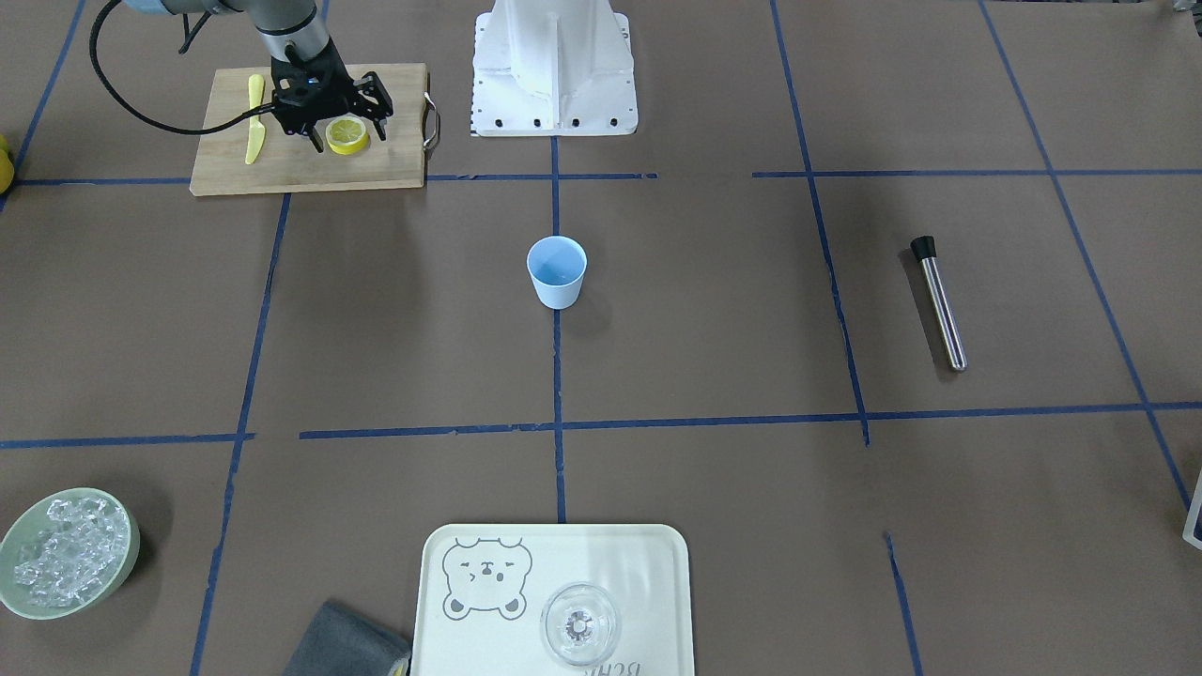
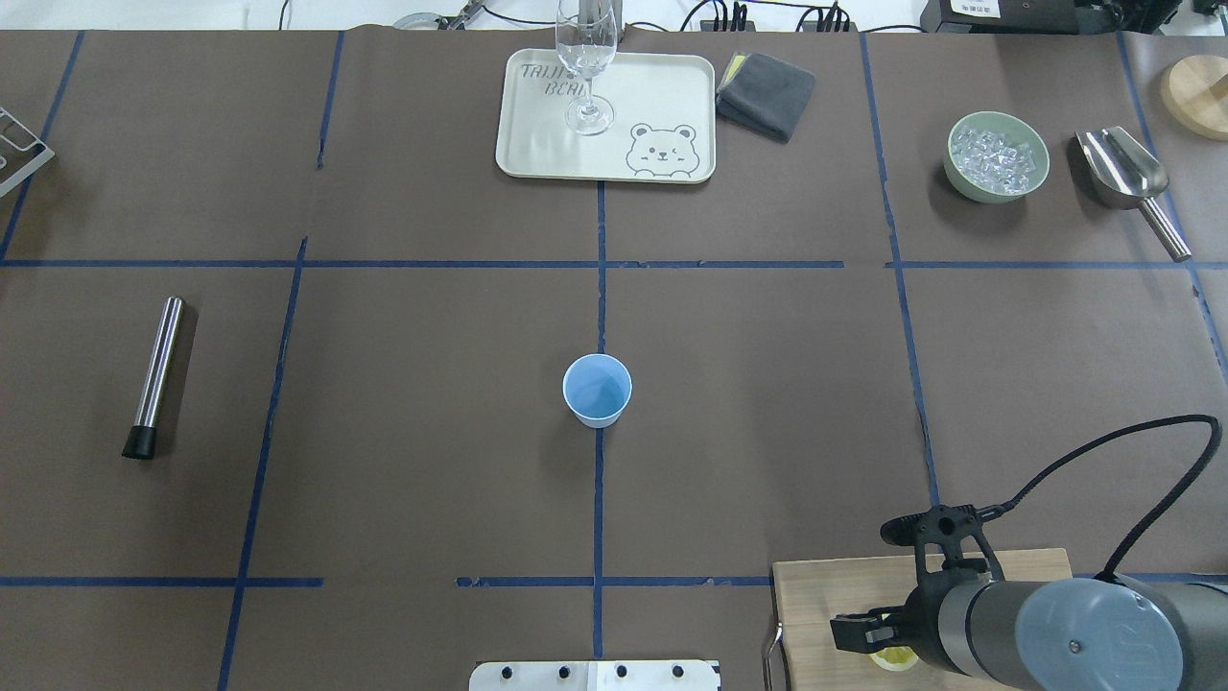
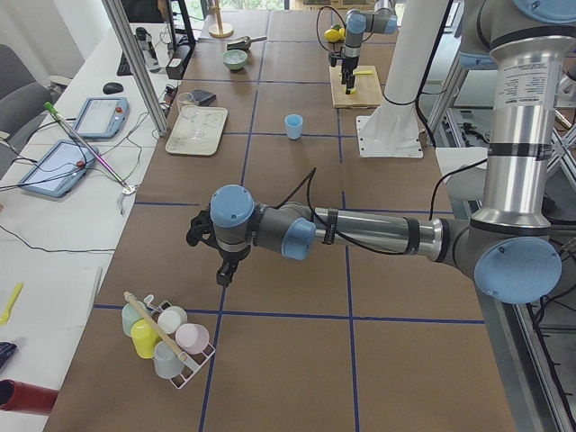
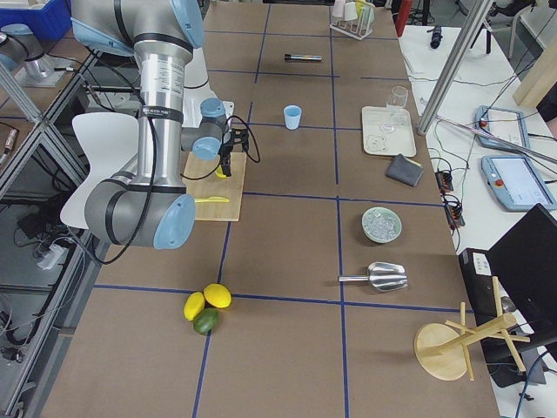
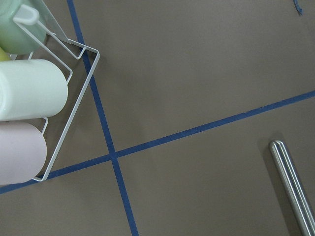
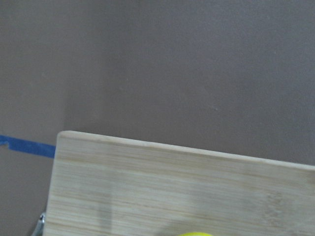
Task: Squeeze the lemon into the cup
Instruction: 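Close the right gripper on the lemon slice, then lift the lemon slice and carry it over the blue cup with the right gripper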
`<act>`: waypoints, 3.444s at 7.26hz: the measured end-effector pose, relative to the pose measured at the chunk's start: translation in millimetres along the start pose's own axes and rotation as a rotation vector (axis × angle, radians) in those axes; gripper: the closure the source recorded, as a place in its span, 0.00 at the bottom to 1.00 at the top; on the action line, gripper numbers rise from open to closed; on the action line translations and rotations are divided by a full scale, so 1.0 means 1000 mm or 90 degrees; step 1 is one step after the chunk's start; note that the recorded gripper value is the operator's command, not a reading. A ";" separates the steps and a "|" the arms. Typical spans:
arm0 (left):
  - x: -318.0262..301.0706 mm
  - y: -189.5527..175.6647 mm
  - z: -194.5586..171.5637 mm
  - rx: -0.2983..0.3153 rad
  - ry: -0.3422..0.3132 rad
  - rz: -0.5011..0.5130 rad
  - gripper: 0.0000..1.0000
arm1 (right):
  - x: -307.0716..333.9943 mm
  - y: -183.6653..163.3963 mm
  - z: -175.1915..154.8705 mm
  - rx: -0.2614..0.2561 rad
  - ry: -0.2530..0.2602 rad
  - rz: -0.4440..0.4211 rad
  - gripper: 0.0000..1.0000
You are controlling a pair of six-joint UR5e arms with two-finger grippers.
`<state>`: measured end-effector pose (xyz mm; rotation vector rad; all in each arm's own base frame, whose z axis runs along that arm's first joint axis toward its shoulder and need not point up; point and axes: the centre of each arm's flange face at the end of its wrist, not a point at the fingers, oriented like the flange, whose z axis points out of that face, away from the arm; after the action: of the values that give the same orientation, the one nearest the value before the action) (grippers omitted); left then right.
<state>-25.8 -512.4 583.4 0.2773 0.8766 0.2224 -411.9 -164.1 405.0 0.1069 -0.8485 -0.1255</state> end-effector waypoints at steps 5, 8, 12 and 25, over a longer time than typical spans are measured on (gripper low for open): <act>0.002 0.000 -0.001 0.001 0.005 0.001 0.00 | 0.009 0.016 0.000 -0.016 0.011 0.007 0.00; 0.000 0.001 0.000 0.000 0.005 0.000 0.00 | 0.010 0.024 0.011 -0.023 0.022 0.001 0.16; 0.000 0.001 0.000 0.000 0.005 -0.001 0.00 | 0.007 0.026 0.011 -0.024 0.019 -0.001 0.72; -0.002 0.006 0.003 -0.004 0.006 -0.005 0.00 | -0.051 -0.052 -0.055 0.064 -0.067 0.059 0.63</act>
<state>-25.5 -507.8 588.4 0.2669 0.8852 0.2196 -407.4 -204.9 323.3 0.1555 -0.9629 -0.0012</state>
